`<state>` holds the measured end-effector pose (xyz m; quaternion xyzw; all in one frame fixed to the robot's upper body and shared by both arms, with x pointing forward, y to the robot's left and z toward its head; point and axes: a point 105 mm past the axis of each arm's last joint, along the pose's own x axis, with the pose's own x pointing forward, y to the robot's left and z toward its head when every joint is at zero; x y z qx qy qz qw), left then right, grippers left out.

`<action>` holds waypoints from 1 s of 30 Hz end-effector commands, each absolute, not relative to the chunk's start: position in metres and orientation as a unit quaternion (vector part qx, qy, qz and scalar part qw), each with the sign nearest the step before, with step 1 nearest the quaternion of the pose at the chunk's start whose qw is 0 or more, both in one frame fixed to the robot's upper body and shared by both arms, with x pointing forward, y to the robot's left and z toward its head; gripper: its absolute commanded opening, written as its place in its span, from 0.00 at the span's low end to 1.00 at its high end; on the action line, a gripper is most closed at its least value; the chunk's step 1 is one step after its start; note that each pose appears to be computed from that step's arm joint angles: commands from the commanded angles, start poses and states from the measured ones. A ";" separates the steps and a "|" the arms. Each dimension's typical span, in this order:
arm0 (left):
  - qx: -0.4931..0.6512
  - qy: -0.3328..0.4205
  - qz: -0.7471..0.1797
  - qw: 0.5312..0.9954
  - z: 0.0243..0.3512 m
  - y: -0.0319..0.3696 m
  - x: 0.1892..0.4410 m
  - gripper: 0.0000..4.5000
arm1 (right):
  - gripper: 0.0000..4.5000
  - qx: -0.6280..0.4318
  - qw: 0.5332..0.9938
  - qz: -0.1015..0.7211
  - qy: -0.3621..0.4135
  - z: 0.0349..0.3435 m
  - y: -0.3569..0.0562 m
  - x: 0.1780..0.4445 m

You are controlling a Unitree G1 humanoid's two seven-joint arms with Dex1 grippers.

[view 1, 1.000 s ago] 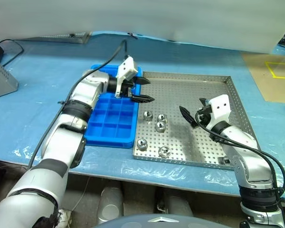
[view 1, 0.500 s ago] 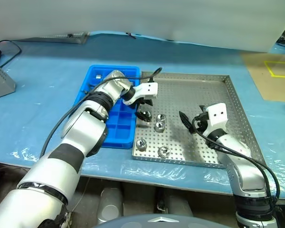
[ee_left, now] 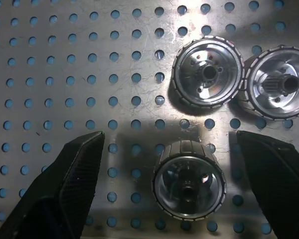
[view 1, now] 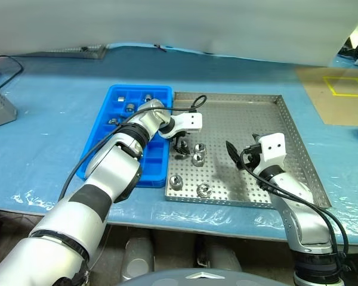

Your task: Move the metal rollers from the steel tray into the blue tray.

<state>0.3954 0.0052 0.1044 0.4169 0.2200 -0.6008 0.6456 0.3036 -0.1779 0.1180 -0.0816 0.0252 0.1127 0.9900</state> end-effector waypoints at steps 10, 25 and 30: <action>0.437 0.276 -0.576 0.633 0.071 0.034 0.393 0.51 | 1.00 -0.093 0.990 0.106 -0.004 0.132 -0.179 0.302; 0.360 0.237 -0.669 0.605 0.101 0.034 0.378 0.25 | 1.00 -0.092 0.989 0.112 -0.006 0.131 -0.175 0.306; 0.335 0.202 -0.688 0.611 0.131 0.037 0.380 0.25 | 1.00 -0.091 0.989 0.113 -0.006 0.131 -0.175 0.306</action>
